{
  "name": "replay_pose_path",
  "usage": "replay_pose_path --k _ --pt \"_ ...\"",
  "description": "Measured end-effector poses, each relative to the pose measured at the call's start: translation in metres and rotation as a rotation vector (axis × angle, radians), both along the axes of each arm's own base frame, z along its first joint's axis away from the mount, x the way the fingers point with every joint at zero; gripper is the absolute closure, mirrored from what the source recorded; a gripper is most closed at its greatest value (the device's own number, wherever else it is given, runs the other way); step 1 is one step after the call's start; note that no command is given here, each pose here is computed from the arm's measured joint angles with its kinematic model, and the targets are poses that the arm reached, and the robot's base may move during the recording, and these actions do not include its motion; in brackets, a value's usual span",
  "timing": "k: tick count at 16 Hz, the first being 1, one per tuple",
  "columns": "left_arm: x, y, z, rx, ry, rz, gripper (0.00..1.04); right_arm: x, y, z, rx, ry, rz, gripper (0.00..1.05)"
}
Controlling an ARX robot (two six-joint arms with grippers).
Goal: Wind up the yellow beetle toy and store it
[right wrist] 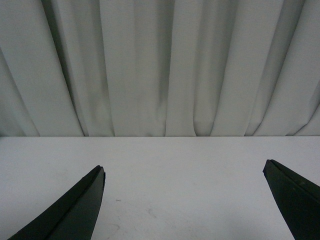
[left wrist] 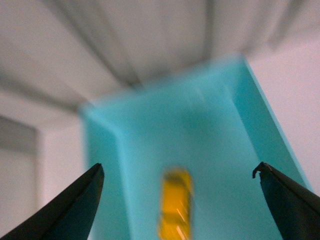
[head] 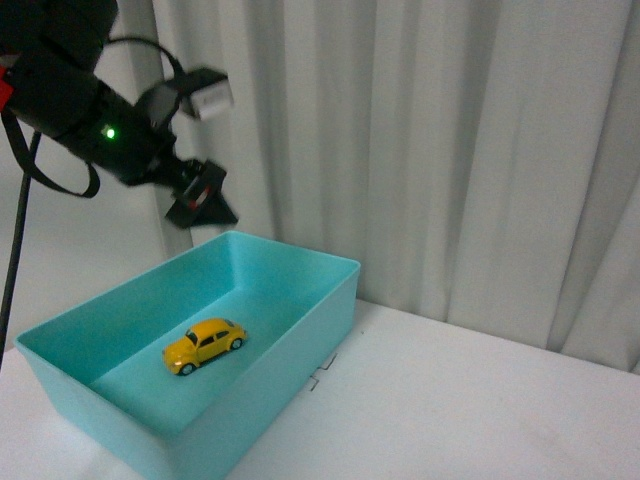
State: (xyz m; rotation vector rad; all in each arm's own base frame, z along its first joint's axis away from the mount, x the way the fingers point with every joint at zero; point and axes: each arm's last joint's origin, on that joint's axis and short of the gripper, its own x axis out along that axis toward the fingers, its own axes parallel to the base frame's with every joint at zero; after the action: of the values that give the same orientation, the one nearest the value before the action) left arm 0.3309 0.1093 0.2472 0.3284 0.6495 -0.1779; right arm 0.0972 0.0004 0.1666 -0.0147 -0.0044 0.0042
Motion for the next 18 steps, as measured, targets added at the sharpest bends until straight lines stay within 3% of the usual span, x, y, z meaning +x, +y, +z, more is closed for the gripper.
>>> replay_pose_path --k 1,3,4,6,8,18 --pt "-0.014 -0.009 0.011 -0.003 -0.261 0.062 0.19 0.000 0.000 0.000 0.000 0.000 0.000 0.07" --pt "-0.059 -0.041 0.013 -0.163 -0.599 0.125 0.43 0.000 0.000 0.000 0.000 0.000 0.000 0.07" --pt "-0.071 -0.052 0.003 -0.227 -0.658 0.135 0.53 0.000 0.000 0.000 0.000 0.000 0.000 0.07" --pt "-0.096 -0.068 -0.028 -0.296 -0.632 0.161 0.77 0.000 0.000 0.000 0.000 0.000 0.000 0.07" --pt "-0.117 -0.078 -0.038 -0.310 -0.644 0.180 1.00 0.000 0.000 0.000 0.000 0.000 0.000 0.07" --pt "-0.180 -0.110 -0.070 -0.323 -0.638 0.174 1.03 0.000 0.000 0.000 0.000 0.000 0.000 0.07"
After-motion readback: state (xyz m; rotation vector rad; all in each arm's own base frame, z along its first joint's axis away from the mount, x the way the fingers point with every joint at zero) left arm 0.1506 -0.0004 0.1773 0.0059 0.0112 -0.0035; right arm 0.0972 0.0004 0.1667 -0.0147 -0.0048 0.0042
